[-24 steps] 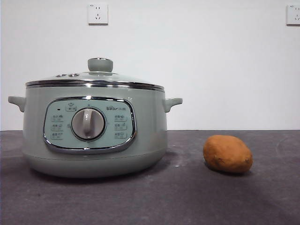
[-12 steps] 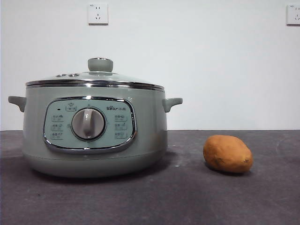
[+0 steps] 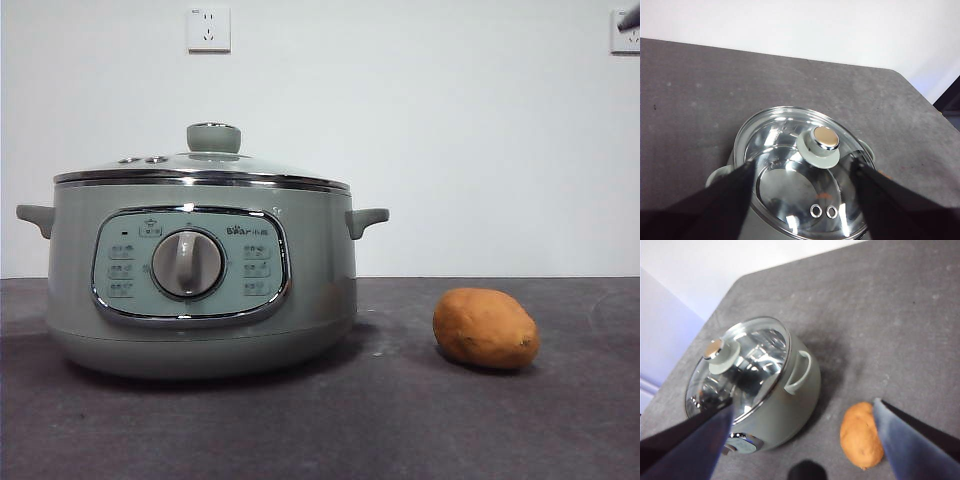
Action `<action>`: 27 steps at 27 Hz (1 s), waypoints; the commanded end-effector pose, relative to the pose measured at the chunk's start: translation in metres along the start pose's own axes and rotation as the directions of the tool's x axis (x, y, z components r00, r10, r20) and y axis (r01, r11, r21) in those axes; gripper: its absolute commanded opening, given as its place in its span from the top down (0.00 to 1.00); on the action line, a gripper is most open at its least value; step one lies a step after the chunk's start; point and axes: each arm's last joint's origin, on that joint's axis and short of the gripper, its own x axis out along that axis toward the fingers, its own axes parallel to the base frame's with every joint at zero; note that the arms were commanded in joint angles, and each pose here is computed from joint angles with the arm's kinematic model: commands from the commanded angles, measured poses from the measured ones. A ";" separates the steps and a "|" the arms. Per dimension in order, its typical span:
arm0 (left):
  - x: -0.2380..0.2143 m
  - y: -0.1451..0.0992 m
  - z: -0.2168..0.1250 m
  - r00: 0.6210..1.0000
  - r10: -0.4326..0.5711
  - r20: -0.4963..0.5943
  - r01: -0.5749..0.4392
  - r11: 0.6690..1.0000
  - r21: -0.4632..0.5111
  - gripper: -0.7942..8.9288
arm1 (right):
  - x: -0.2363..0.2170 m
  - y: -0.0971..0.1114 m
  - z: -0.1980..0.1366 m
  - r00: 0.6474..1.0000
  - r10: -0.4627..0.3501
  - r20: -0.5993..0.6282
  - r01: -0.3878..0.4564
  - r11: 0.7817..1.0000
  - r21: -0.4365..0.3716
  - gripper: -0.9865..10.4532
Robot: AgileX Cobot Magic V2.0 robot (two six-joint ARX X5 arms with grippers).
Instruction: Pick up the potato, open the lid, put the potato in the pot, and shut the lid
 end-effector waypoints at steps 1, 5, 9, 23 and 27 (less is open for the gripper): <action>-0.002 -0.001 0.002 1.000 -0.001 0.013 0.000 1.000 0.020 0.55 | 0.003 0.002 0.002 1.000 0.010 -0.005 -0.010 0.999 -0.033 0.50; -0.002 -0.001 0.002 1.000 -0.002 0.013 0.001 1.000 0.020 0.55 | 0.012 0.004 0.004 1.000 0.002 -0.031 -0.003 0.999 -0.041 0.50; -0.002 -0.001 0.002 1.000 -0.002 0.013 0.001 1.000 0.021 0.55 | 0.029 0.014 0.009 0.996 -0.041 -0.075 0.034 0.996 -0.083 0.50; -0.002 -0.002 0.003 1.000 -0.002 0.020 0.002 1.000 0.024 0.55 | 0.160 0.009 -0.022 0.821 -0.341 -0.459 0.251 0.936 -0.246 0.50; -0.002 -0.002 0.003 1.000 -0.002 0.020 0.001 1.000 0.024 0.55 | 0.197 -0.011 -0.046 0.744 -0.362 -0.562 0.266 0.932 -0.248 0.50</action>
